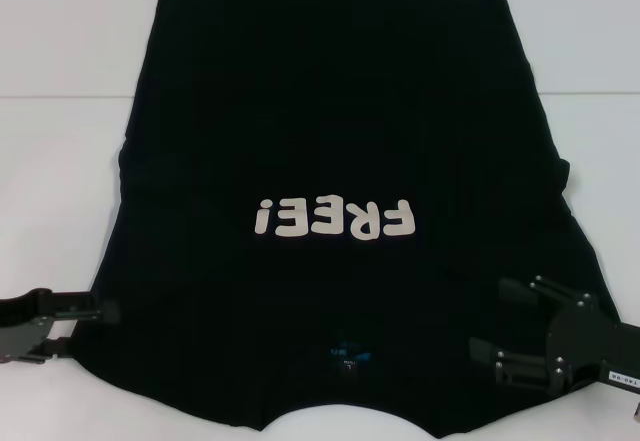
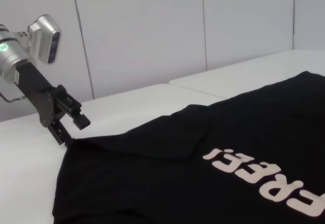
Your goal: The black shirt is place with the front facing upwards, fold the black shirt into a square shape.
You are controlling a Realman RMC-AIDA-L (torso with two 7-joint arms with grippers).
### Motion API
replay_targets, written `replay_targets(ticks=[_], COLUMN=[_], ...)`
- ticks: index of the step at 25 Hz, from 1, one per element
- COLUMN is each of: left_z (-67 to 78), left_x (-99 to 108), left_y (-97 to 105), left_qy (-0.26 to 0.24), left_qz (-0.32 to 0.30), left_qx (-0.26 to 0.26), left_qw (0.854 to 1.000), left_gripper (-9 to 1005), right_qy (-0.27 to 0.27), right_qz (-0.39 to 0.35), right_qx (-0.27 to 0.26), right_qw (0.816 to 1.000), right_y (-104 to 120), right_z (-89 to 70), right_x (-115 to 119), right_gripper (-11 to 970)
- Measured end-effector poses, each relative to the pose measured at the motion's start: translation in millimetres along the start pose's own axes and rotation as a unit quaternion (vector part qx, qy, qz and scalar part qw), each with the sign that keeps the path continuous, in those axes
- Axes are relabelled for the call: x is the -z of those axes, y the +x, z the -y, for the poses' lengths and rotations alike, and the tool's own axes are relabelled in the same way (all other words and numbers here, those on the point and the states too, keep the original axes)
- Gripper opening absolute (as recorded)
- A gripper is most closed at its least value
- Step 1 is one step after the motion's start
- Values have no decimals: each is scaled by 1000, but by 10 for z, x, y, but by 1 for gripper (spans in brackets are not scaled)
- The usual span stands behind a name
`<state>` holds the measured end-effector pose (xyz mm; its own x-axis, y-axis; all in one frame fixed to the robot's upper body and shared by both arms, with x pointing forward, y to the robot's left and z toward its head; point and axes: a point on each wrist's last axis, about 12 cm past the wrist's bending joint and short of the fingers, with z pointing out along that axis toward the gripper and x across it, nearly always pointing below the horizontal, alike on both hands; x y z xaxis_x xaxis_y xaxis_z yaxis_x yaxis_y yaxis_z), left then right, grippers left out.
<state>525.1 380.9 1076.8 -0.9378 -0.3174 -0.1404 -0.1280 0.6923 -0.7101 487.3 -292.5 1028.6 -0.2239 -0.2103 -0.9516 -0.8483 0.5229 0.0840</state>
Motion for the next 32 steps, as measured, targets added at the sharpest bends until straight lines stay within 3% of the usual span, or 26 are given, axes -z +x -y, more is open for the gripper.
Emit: replay_targets(ticks=[10,18,24,32], left_z=[100,87,90,79], left_x=[-98,-27,-49,-14], left_y=[-15,-54,-55,-77], left_qy=[12,2,-23,-30], left_qz=[-8,-2,-23,-12], left_qx=[-8,-12,-27,-29], left_qw=[1000,1000,999,999], left_gripper=[795,791,549,377], right_qy=[0,0,-2,-4], right_qz=[2,6,8,10], right_qx=[2,2,6,6], right_qw=[1000,1000,1000,1000], right_y=[-20,-30,-51,-53], right_z=[14,18,24,14], right_x=[-10,0,-3,5], right_gripper=[932,931,931,931])
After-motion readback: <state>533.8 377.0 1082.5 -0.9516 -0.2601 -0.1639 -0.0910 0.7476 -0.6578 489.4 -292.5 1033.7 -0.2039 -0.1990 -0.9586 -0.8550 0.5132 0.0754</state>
